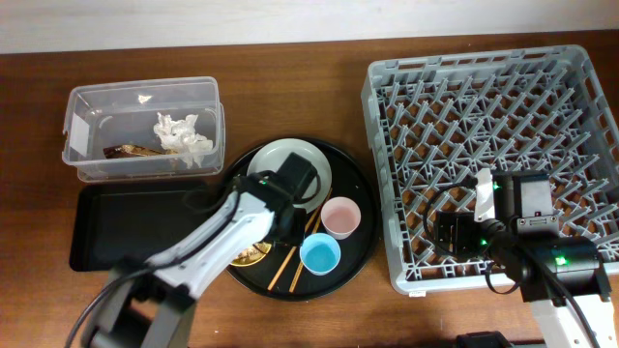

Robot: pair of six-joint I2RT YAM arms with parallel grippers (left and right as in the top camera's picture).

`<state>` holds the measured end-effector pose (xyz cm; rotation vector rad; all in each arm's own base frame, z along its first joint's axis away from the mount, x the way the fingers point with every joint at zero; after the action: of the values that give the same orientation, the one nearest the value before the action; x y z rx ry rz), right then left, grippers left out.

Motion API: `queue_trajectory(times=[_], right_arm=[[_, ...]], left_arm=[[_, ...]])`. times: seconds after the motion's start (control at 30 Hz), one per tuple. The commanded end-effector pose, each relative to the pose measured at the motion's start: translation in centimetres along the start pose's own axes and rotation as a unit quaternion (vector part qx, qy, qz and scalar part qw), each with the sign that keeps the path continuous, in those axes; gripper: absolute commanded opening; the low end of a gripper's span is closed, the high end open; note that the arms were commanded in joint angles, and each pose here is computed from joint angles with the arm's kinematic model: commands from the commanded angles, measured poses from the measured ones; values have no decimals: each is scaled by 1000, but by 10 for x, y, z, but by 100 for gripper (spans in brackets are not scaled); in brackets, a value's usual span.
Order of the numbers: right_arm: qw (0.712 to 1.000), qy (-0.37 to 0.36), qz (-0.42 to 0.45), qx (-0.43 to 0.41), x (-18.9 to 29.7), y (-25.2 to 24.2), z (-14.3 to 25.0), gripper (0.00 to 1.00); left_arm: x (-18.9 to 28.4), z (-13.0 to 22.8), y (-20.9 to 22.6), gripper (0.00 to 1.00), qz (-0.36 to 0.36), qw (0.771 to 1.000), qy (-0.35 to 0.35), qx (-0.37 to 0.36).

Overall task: Sort waste into correct bins and load items into the dishwasher rack
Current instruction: 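Tip the yellow bowl over the black tray to dump the shells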

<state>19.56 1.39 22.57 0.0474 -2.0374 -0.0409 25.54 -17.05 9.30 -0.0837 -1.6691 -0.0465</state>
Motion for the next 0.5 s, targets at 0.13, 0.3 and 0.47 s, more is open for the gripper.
queue_trajectory(times=[0.13,0.3,0.47], right_arm=[[1000,-8,-5,-2,5,2,-3,99],[1000,-7,-5,-2,5,2,-3,99],[1000,-7,-5,-2,5,2,-3,99]], left_arm=[[-22,8,3,1,-27,999,38,7],[4,2,4,0,-16,1000,13,11],[93,-20,60,0,90,992,-93,-4]])
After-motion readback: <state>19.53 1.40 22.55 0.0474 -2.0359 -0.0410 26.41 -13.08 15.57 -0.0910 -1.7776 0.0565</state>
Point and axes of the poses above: each gripper's point midway between its finger pads, its own x axis back along the fingers, its own y axis along the line the jaws close on, z = x × y, the point moved 5 cm from there along x, back along the fingers, and after that the axes turned 3 degrees about x, right-handed, at the moved point
